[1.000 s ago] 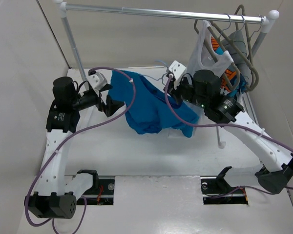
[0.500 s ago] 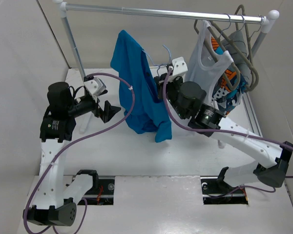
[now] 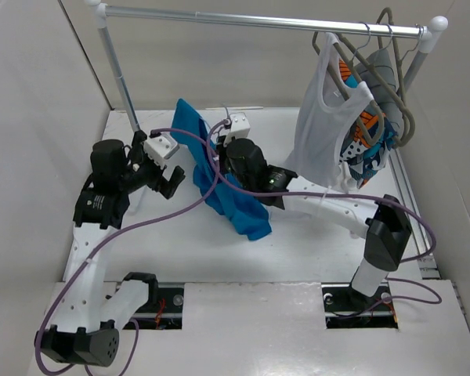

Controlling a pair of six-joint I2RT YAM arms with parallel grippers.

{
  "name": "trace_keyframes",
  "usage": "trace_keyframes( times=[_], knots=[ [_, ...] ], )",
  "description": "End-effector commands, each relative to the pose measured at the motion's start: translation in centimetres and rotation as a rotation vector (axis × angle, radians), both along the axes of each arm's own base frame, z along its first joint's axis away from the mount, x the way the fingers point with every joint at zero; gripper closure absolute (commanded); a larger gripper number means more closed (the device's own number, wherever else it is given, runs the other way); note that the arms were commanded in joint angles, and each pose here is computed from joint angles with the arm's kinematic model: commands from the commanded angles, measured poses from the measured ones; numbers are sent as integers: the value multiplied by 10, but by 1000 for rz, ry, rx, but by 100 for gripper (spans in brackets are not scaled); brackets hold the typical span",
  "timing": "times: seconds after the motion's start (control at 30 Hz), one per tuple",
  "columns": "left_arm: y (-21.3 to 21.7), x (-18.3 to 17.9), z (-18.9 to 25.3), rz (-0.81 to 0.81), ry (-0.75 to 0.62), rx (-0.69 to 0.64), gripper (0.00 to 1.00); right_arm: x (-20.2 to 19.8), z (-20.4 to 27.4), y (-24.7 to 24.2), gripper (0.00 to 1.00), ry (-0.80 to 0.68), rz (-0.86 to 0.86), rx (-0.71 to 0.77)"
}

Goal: Place the t-shirt on the hanger
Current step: Place tshirt on hanger

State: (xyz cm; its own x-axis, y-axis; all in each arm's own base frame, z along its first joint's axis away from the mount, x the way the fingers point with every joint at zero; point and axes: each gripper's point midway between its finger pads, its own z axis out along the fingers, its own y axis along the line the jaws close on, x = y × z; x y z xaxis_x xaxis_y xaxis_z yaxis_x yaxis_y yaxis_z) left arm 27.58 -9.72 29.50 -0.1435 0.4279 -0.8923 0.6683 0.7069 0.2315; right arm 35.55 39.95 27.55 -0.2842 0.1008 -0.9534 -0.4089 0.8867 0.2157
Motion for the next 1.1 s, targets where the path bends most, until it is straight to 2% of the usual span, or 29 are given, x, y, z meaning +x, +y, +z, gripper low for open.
trace_keyframes(
  times=[0.0,0.03,0.07,0.13,0.2,0.27,0.37,0.53,0.6,0.7,0.93,1.07],
  knots=[
    [-7,-9,25,-65,-119,-5,0,8,82,8,100,-72,-18,280],
    [-21,-18,19,-153,-93,-36,0,14,78,16,100,-43,-19,320],
    [-24,-16,15,-163,-99,-37,0,15,77,22,100,-28,-7,340],
    [-40,-22,-15,-198,27,-145,0,20,78,31,100,-10,17,370],
    [-49,-20,-22,-218,25,-167,0,22,79,43,100,8,40,403],
    [-56,-16,-42,-196,38,-145,0,17,75,54,100,47,81,440],
    [-55,-4,-42,-153,-39,-109,0,13,78,65,100,77,120,528],
    [-63,4,-34,-166,-85,-98,0,12,67,74,100,113,136,565],
    [-60,9,-50,-109,-67,-58,0,14,63,76,100,113,136,565],
    [-55,19,-48,-45,-110,-36,0,17,62,80,100,112,137,566],
    [-26,37,-76,125,-85,105,0,17,50,90,100,132,162,551],
    [-22,27,-92,117,-21,145,0,18,44,94,100,141,172,543]
  ],
)
